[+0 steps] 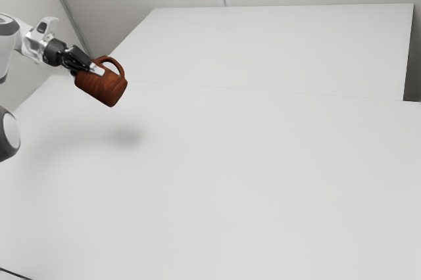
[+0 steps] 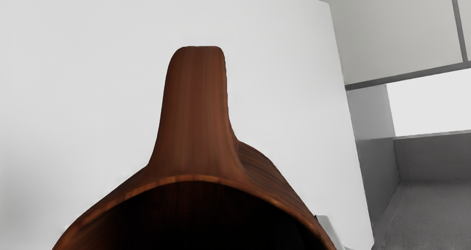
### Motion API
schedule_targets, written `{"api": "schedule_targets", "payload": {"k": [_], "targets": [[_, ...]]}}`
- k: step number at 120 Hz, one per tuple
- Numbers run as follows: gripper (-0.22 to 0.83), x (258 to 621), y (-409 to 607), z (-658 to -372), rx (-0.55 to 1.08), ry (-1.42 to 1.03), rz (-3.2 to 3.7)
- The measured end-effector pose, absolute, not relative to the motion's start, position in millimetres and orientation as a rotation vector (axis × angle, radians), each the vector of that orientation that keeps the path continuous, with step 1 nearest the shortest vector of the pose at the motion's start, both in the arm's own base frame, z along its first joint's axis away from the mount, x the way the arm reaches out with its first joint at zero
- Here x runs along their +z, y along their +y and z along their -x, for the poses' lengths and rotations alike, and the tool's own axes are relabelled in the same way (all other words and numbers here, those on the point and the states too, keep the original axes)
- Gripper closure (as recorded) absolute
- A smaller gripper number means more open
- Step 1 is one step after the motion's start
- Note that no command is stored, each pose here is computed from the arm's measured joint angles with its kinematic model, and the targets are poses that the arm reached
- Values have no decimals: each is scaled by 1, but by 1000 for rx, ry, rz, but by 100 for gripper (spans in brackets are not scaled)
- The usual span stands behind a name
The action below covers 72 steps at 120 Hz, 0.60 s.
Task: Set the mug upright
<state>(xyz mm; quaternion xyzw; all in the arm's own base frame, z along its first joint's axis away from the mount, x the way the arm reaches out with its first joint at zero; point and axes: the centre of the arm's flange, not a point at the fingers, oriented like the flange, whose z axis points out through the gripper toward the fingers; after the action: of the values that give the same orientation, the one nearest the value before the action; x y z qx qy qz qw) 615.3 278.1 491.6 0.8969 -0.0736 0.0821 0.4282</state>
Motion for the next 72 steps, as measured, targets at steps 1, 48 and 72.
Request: {"api": "schedule_targets", "payload": {"k": [1, 48, 72], "targets": [[74, 493, 273, -615, 193, -190, -2257], [77, 401, 108, -642, -91, -552, -2969], [78, 389, 88, -632, -38, -584, -3104]]}}
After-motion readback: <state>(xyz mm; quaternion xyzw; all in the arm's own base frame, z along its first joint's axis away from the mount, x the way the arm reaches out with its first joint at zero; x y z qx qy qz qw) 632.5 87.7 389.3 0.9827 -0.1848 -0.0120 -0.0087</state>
